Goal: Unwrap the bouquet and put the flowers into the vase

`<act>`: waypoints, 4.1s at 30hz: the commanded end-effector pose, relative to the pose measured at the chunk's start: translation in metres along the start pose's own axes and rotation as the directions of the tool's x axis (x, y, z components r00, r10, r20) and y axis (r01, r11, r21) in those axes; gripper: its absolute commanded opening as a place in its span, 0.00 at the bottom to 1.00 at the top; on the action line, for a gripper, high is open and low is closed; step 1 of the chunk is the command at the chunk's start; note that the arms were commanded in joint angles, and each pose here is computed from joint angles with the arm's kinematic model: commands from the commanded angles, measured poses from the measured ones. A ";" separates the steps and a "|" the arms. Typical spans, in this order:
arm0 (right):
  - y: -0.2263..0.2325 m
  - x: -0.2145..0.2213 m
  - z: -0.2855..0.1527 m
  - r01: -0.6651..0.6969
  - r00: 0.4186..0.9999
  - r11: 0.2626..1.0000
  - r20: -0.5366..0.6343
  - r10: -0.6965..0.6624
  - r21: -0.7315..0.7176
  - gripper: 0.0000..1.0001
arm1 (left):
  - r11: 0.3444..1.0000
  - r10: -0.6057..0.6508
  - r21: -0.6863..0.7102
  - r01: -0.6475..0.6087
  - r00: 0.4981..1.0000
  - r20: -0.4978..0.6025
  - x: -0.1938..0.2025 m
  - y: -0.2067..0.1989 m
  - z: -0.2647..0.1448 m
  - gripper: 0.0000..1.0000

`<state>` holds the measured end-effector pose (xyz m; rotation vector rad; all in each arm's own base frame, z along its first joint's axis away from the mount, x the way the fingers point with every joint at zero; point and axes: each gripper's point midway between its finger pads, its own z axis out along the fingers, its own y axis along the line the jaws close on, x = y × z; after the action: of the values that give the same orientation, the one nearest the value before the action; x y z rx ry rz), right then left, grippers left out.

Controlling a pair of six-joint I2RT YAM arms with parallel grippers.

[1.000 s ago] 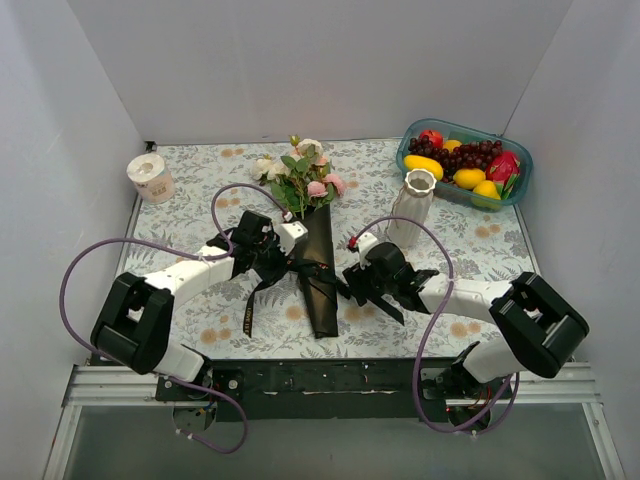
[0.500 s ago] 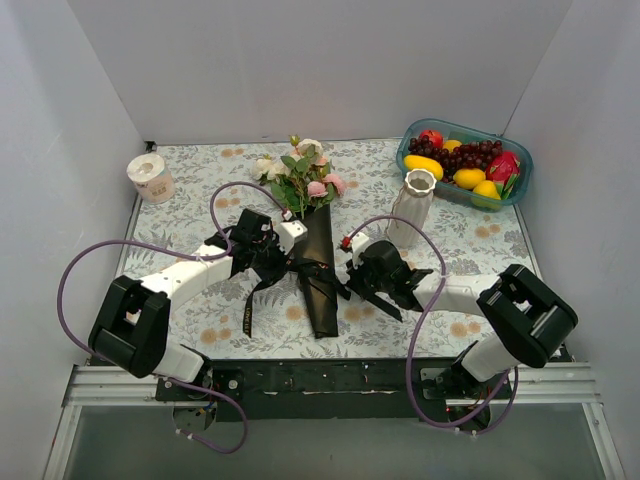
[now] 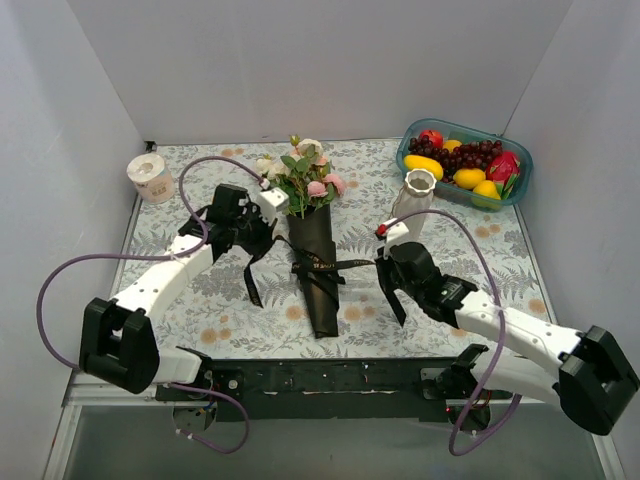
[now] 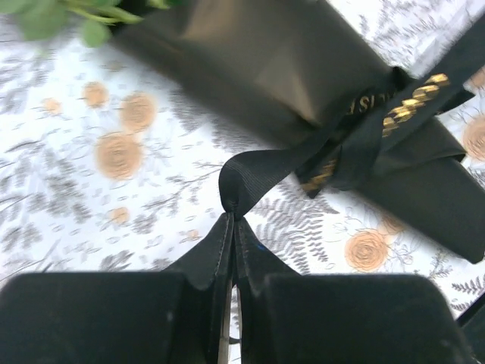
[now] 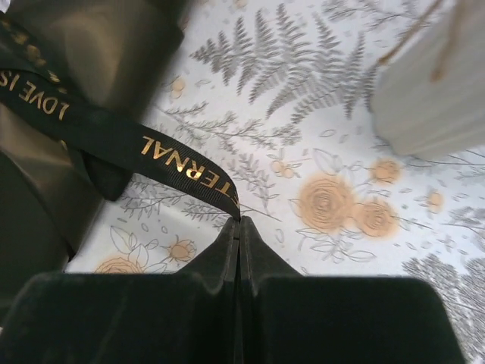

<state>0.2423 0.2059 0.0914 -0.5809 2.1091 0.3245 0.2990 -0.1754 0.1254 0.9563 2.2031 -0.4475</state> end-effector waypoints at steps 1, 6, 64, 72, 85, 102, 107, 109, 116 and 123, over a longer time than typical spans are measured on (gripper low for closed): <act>-0.036 -0.035 -0.034 -0.087 0.992 0.978 0.106 0.068 0.191 0.01 | 0.993 -0.046 -0.107 0.056 0.994 0.100 -0.022 0.039 -0.045 0.00; -0.061 -0.044 -0.063 -0.177 0.980 0.931 0.144 0.137 0.320 0.01 | 0.971 -0.089 -0.214 0.108 0.991 0.097 0.000 0.081 -0.077 0.00; -0.069 -0.105 -0.104 -0.158 0.959 0.937 0.276 0.070 0.310 0.97 | 0.758 -0.155 0.652 0.017 0.976 0.155 -0.037 0.039 0.045 0.98; -0.060 -0.101 -0.093 -0.136 0.961 0.953 0.268 0.061 0.272 0.95 | 0.809 -0.103 0.587 -0.032 0.975 0.195 -0.061 0.042 0.070 0.98; -0.056 -0.106 -0.093 -0.119 0.957 0.963 0.285 0.047 0.244 0.95 | 0.812 -0.075 0.584 -0.020 0.988 0.138 -0.044 0.042 0.084 0.83; -0.057 -0.106 -0.098 -0.143 0.952 0.960 0.299 0.068 0.239 0.94 | 0.775 -0.066 0.631 -0.020 0.991 0.113 -0.039 0.029 0.080 0.63; -0.058 -0.104 -0.098 -0.153 0.954 0.956 0.290 0.078 0.249 0.93 | 0.768 -0.068 0.641 -0.007 0.993 0.092 -0.043 0.029 0.085 0.36; -0.059 -0.106 -0.098 -0.152 0.955 0.955 0.288 0.075 0.256 0.93 | 0.764 -0.069 0.645 -0.006 0.994 0.090 -0.046 0.028 0.083 0.15; -0.062 -0.106 -0.099 -0.169 0.955 0.946 0.282 0.088 0.278 0.93 | 0.787 -0.042 0.617 -0.029 0.994 0.100 -0.057 0.027 0.076 0.00; -0.063 -0.109 -0.108 -0.197 0.942 0.944 0.317 0.108 0.263 0.93 | 0.781 -0.041 0.624 -0.041 0.992 0.116 -0.079 0.023 0.055 0.00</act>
<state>0.2525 0.1375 0.2148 -0.2401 1.9296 0.1264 0.3789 -0.2237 0.0948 1.1923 2.0469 -1.2876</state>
